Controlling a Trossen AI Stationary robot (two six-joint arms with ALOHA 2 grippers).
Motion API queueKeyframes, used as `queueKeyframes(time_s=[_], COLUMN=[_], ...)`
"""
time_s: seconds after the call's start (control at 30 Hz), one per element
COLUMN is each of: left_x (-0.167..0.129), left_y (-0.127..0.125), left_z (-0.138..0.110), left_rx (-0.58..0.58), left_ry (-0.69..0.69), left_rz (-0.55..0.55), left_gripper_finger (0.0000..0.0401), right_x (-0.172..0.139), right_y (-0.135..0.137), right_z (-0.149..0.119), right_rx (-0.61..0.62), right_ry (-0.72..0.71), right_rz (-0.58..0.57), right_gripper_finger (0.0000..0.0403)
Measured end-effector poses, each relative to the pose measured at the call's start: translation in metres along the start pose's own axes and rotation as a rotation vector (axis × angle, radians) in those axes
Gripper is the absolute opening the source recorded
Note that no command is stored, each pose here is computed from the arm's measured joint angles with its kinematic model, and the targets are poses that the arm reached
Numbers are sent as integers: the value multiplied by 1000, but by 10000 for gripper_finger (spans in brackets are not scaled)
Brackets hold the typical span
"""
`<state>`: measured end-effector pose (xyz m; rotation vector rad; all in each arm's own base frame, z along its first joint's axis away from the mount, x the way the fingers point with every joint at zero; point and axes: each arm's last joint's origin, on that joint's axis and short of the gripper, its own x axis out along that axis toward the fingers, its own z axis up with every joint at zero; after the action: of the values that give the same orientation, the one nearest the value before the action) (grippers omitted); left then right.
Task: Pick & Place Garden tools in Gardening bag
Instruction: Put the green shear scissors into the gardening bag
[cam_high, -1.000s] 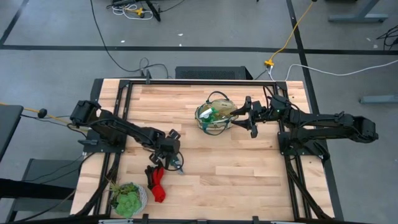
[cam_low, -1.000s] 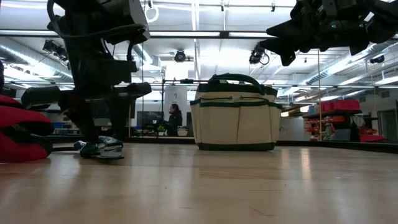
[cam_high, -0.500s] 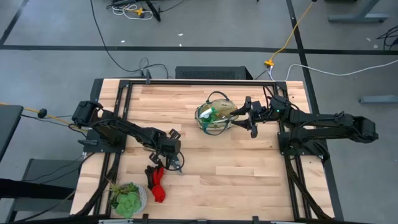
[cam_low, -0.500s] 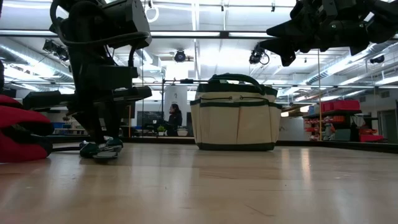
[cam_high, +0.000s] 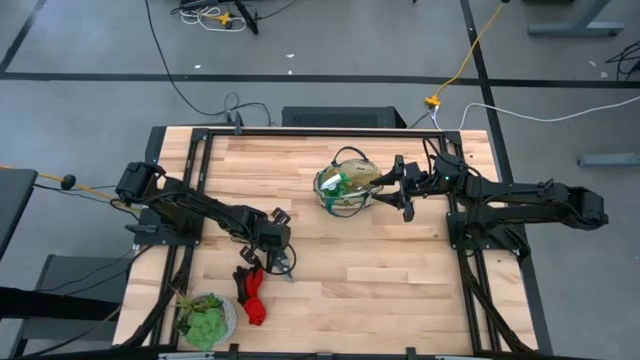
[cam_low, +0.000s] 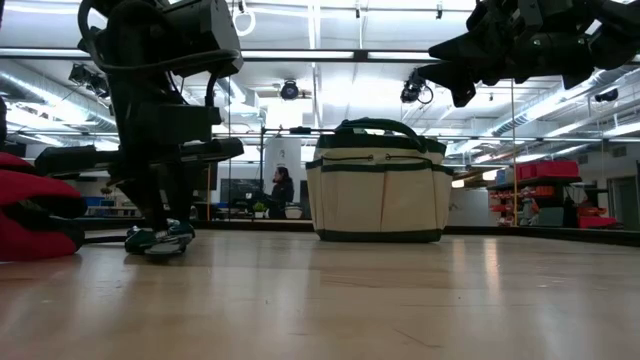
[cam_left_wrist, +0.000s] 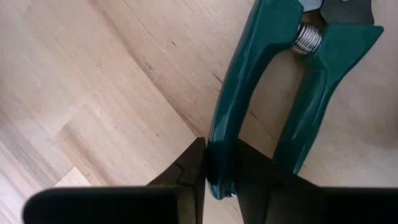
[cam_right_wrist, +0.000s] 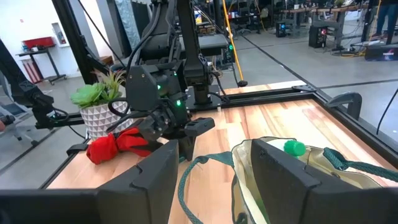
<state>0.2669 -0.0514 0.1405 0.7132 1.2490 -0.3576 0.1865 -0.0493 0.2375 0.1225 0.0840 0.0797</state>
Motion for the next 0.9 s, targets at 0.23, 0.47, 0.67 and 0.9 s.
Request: queueKeyframes(time_s=[0.23,0.47,0.67,0.9], left_x=[0,0,0,-12], left_y=[0,1,1,10], left_z=[0,-1,-1,10], left_rx=[-3,-49,-52,-53], left_ry=[0,1,1,-3], left_rz=[0,0,0,3], left_gripper_finger=[66,60,60,60], right_x=[0,0,0,0], right_y=[0,0,0,0], right_z=[0,0,0,0], right_rx=[0,0,0,3], right_ry=[0,0,0,0], right_rz=[0,0,0,0], right_gripper_finger=[204,204,204,204])
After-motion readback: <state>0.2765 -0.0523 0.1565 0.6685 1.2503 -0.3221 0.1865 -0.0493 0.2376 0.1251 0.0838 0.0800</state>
